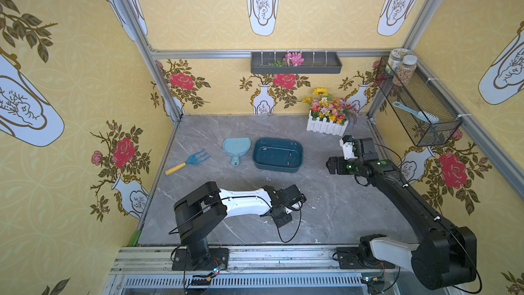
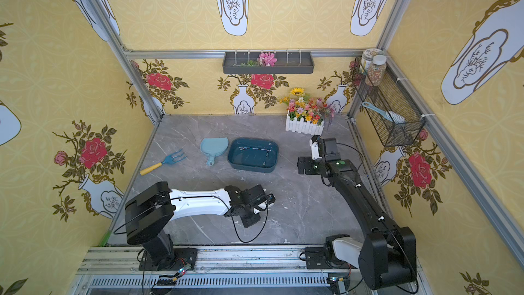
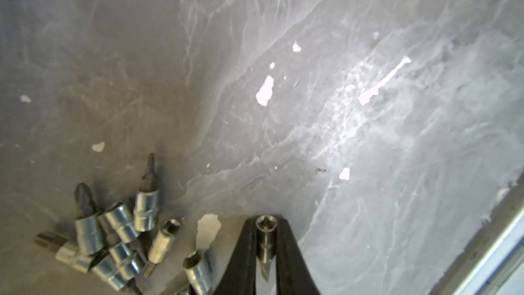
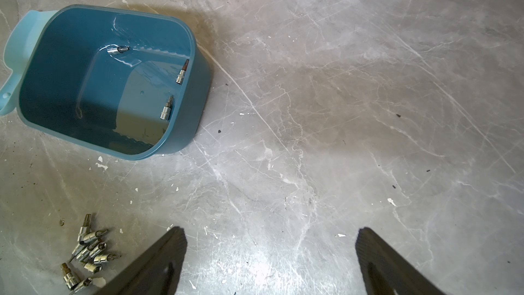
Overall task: Put the bit on the desktop into the storage box
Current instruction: Pick up the screwdriver bit from the center of the board.
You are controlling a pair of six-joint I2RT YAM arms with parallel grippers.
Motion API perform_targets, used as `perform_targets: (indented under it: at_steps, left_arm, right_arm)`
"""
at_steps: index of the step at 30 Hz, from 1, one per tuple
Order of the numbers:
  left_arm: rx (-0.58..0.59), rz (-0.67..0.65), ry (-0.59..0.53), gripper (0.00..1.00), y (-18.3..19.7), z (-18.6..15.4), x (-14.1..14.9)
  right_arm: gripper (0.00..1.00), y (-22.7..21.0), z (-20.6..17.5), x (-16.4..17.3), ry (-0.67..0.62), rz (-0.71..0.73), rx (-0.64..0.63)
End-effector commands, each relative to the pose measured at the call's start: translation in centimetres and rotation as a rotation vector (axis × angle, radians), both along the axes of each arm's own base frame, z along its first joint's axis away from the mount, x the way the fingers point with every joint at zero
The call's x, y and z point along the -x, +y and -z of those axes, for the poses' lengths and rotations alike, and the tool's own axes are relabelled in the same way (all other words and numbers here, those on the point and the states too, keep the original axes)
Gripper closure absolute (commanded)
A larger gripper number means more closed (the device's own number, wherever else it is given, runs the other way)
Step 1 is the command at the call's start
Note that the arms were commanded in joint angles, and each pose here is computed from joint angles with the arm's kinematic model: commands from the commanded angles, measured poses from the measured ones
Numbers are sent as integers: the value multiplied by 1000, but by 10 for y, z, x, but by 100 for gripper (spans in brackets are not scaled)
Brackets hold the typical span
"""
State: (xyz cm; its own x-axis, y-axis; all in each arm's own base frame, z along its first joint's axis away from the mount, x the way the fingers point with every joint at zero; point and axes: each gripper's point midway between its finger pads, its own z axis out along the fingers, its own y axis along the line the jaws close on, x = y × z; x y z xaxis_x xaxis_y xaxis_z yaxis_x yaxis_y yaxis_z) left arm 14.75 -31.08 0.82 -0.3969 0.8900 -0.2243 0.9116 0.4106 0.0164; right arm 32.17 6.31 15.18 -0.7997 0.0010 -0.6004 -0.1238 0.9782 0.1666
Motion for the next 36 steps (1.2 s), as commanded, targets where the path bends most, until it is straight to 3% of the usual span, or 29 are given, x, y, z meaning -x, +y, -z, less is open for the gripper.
perform_targets:
  at_steps: [1,10,19,27,36]
  left_arm:
    - [-128,2,48,87,29,15,11]
    - [-88,-12,13,90,18,5,2]
    - [76,-69,-39,94,-10,-33,-24]
    - [249,-216,-170,97,-18,-90,-92]
    - [341,-321,-256,100,-20,-125,-163]
  right_arm:
    - [3,1,-8,-6,-34,-2,-3]
    - [3,1,-7,-6,-33,-2,-3]
    - [3,1,-7,-5,-33,-2,-6]
    - [3,2,-8,-6,-35,-4,-8]
    - [3,2,-7,-6,-32,-6,-10]
